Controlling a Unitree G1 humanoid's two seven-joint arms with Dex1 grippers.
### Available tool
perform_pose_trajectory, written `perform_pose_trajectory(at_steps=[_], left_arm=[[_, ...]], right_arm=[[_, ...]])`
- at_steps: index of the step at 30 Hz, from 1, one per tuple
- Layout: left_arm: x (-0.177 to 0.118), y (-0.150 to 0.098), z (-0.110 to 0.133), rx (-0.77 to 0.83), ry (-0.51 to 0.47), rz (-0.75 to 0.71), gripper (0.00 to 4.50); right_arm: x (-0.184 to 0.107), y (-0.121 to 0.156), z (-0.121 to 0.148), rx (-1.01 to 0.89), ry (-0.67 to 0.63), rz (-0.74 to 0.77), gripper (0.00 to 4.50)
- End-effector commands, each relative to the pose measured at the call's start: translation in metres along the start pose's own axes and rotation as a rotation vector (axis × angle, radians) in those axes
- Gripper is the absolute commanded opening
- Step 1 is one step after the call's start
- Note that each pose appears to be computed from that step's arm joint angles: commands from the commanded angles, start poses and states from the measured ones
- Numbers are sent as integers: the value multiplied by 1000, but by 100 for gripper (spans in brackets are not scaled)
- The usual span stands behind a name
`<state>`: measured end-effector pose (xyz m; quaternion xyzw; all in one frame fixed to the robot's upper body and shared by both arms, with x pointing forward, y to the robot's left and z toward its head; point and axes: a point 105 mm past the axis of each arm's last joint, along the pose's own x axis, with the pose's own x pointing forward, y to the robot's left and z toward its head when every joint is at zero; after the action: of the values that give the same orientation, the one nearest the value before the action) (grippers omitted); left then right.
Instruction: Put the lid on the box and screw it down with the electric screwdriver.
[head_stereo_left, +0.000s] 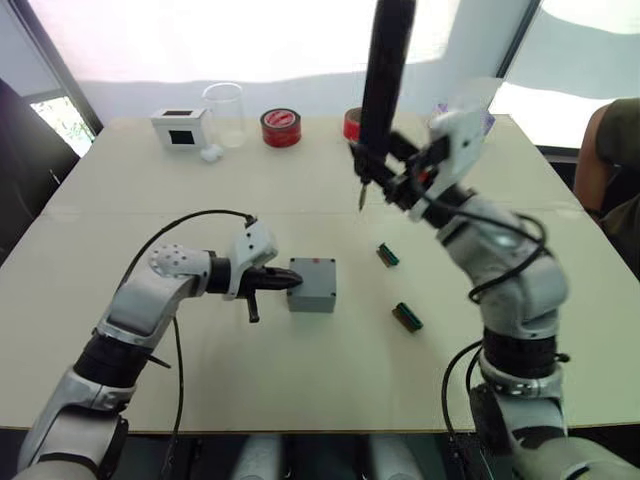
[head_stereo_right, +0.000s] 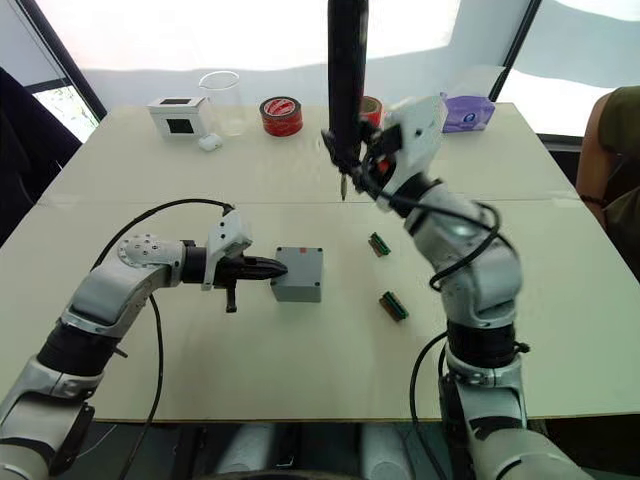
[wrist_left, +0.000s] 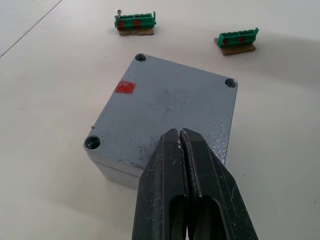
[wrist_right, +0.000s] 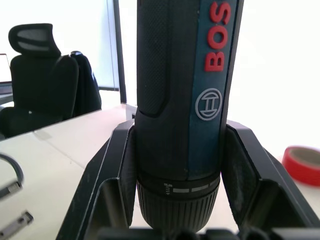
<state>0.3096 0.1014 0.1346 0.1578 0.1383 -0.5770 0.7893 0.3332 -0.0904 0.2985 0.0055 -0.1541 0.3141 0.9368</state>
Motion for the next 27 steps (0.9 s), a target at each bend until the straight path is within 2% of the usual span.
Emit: perform_pose_trajectory(at_steps=[1,3,5,7,9,13,16,17,20,23,27], left_arm=[[1,-1,-3,-25,2,10,0],[5,11,10,25,-47,131,0],[2,23,37,86,-183,253,0],[-1,28,52,86,-262,316,0],[3,20,60,64,-285,281,0],[8,1,61,-11,-266,131,0],[-4,-28,78,-57,-245,-137,0],[-8,-37,88,-34,-259,-197,0],[-7,-48,92,35,-224,-247,0],[-5,-52,88,51,-190,-262,0],[-7,-54,77,21,-176,-264,0]], right_arm=[[-3,-8,13,70,16,-66,176],[-9,-26,19,112,53,-127,176],[-23,-52,9,97,164,-229,176],[-46,-74,-19,110,384,-306,176],[-71,-89,-33,112,527,-353,176],[-97,-107,-39,210,612,-427,176],[-139,-113,-64,303,780,-399,176],[-155,-112,-75,322,880,-393,176],[-175,-111,-96,403,1025,-389,176],[-175,-107,-98,446,1035,-354,176],[-186,-116,-106,446,1078,-419,176]])
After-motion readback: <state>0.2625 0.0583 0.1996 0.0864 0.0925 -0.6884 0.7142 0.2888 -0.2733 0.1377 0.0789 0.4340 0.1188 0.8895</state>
